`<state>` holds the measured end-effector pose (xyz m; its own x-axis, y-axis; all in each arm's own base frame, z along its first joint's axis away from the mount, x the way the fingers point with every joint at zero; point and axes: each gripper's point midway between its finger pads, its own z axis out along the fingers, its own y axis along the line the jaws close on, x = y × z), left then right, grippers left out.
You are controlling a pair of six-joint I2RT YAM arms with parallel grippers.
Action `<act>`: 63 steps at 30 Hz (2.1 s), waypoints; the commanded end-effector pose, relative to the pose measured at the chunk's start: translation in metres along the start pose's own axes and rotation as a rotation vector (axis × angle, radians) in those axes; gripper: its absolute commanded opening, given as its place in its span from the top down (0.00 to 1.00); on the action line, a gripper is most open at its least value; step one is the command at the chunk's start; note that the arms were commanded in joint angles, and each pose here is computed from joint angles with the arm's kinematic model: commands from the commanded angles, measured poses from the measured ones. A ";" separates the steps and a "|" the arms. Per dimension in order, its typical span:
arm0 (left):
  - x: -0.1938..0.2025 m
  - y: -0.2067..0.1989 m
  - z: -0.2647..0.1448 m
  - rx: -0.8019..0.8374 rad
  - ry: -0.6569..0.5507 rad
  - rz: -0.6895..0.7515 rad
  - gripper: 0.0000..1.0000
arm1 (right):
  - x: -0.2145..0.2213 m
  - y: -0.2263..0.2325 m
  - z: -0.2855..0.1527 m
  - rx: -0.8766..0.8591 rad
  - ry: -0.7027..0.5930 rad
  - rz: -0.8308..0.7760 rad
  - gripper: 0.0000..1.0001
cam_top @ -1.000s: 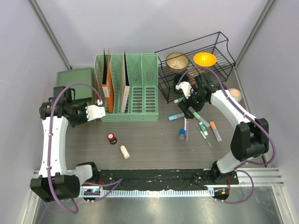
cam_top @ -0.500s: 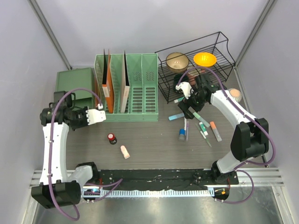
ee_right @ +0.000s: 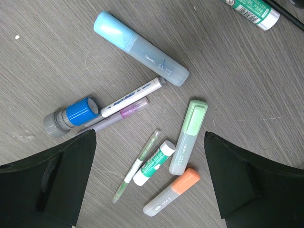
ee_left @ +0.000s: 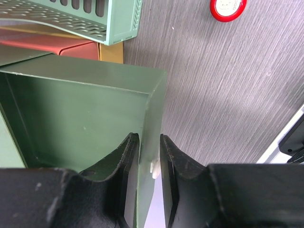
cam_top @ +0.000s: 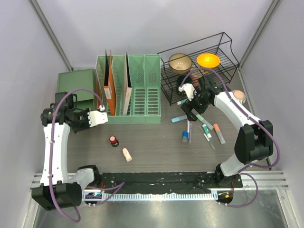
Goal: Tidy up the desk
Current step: Open the drawer in the storage box.
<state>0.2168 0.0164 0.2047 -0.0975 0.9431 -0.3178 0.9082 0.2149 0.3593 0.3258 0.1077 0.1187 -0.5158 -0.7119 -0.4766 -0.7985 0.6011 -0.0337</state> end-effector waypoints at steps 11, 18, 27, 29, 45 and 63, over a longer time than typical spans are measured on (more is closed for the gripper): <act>-0.007 -0.049 -0.015 0.221 -0.007 -0.096 0.68 | -0.002 0.000 -0.001 0.001 -0.022 0.001 0.00; -0.007 -0.034 -0.016 0.173 -0.003 -0.086 0.67 | 0.000 0.002 0.001 -0.004 -0.019 0.003 0.00; -0.009 -0.022 -0.018 0.142 -0.007 -0.077 0.67 | 0.001 0.003 0.003 -0.013 -0.015 0.003 0.01; -0.007 -0.021 -0.016 0.143 0.000 -0.077 0.66 | 0.002 0.004 0.003 -0.016 -0.012 0.004 0.00; 0.000 -0.013 -0.011 0.111 0.030 -0.062 0.66 | -0.001 -0.004 -0.005 0.034 -0.028 0.040 0.00; 0.001 0.006 -0.007 0.033 0.031 -0.065 0.63 | 0.010 -0.018 -0.012 0.136 0.002 0.139 0.00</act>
<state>0.2314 0.0231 0.2172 -0.1332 0.9431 -0.3048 0.9028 0.2424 0.3553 0.3217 0.0939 0.1089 -0.5972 -0.6696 -0.4415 -0.7351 0.6772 -0.0328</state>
